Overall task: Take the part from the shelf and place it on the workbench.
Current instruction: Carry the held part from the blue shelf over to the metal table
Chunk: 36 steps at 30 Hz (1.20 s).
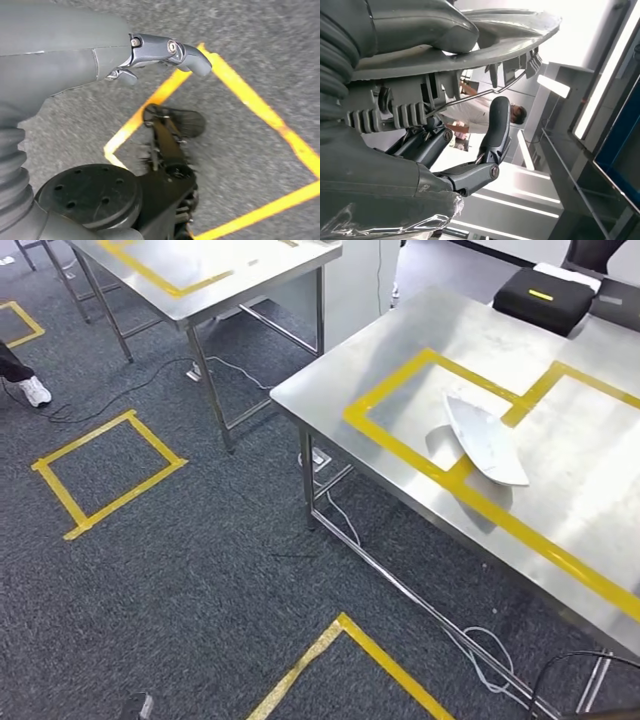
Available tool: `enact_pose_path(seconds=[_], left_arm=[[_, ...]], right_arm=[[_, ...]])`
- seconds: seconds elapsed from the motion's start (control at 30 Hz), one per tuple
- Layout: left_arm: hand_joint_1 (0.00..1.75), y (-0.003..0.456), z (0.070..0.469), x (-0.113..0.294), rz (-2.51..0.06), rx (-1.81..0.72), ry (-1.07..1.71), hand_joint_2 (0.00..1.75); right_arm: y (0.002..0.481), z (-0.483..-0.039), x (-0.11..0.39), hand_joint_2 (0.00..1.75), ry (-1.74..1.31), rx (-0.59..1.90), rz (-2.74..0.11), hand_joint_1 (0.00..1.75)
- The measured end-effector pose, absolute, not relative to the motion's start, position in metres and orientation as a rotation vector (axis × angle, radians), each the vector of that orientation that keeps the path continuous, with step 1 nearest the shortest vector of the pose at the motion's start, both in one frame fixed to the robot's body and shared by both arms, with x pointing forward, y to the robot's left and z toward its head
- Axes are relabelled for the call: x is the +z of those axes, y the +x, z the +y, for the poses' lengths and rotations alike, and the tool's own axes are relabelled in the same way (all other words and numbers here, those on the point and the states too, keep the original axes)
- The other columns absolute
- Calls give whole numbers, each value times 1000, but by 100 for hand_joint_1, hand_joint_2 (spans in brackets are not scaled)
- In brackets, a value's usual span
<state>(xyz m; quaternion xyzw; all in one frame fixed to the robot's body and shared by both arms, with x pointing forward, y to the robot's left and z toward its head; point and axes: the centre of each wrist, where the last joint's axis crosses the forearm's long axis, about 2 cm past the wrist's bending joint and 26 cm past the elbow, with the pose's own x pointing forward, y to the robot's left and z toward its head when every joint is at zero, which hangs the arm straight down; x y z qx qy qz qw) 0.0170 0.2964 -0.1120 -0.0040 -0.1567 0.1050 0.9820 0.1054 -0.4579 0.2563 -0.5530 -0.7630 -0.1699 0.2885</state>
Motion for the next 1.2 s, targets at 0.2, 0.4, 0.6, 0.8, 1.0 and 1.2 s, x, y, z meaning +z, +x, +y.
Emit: enact_pose_path(seconds=[0.2, 0.4, 0.6, 0.8, 1.0, 1.2], left_arm=[[0, 22, 291, -112, -328, 218, -18, 175], [0, 26, 289, -111, -337, 234, -27, 175], [0, 25, 289, -111, -351, 242, -30, 175], [0, 26, 291, -111, -356, 243, -31, 175], [0, 26, 292, -111, -352, 241, -27, 175], [0, 27, 293, -111, -352, 242, -24, 175]], right_arm=[[106, -457, 257, 175, -1483, -451, -2032, 175], [107, -456, 259, 175, -1481, -450, -2039, 175], [110, -454, 259, 175, -1441, -448, -2062, 175], [111, -453, 259, 175, -1430, -444, -2065, 175], [111, -454, 259, 175, -1428, -446, -2065, 175], [112, -454, 259, 175, -1430, -447, -2066, 175]])
